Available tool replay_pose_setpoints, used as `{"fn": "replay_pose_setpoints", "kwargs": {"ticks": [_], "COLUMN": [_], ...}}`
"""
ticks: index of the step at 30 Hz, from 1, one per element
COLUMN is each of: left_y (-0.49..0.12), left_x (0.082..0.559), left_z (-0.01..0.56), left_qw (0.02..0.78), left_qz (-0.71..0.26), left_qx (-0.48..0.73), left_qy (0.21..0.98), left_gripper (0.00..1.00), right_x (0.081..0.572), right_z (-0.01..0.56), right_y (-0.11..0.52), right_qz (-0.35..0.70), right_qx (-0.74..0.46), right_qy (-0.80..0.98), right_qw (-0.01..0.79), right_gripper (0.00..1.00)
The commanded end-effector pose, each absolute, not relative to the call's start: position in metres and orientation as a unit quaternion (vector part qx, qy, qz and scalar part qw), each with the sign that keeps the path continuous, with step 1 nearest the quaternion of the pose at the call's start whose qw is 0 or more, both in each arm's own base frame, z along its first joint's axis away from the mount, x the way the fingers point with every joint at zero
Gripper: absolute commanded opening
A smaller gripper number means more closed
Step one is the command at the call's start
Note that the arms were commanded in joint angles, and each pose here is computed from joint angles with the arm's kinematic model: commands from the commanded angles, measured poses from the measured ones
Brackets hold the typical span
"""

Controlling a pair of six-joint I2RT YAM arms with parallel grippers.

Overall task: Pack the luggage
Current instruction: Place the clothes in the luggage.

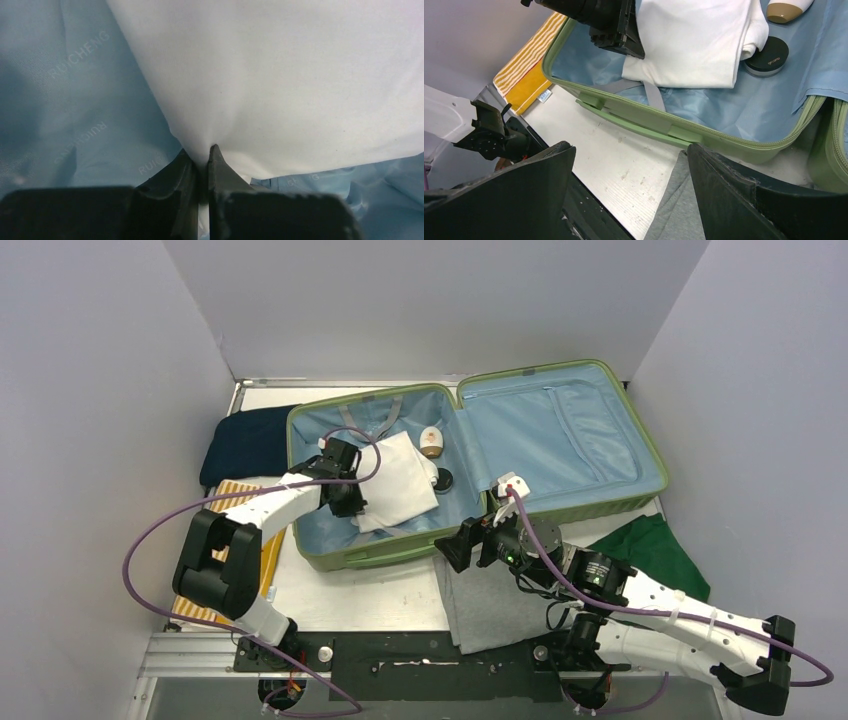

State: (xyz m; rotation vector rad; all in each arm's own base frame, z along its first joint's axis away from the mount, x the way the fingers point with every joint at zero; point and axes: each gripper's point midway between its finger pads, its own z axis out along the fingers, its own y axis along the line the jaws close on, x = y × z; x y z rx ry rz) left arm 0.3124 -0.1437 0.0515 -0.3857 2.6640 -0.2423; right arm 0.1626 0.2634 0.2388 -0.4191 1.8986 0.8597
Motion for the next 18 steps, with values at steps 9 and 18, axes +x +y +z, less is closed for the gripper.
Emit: {"fn": "replay_pose_setpoints", "kwargs": {"ticks": [9,18], "left_y": [-0.117,-0.117], "left_x": [0.313,0.322], "left_z": [0.07,0.092], "left_qw": [0.24,0.266], "left_qz": [-0.039,-0.062], "left_qx": [-0.111,-0.132], "left_qy": [0.964,0.953], "left_gripper": [0.0,0.72], "right_x": [0.164,0.165], "right_z": [0.259,0.258], "right_y": [0.273,0.276], "right_qz": [0.374,0.372], "right_qx": [-0.176,-0.18], "right_qy": [0.758,0.76], "right_qw": [0.504,0.502], "right_gripper": [0.85,0.85]}}
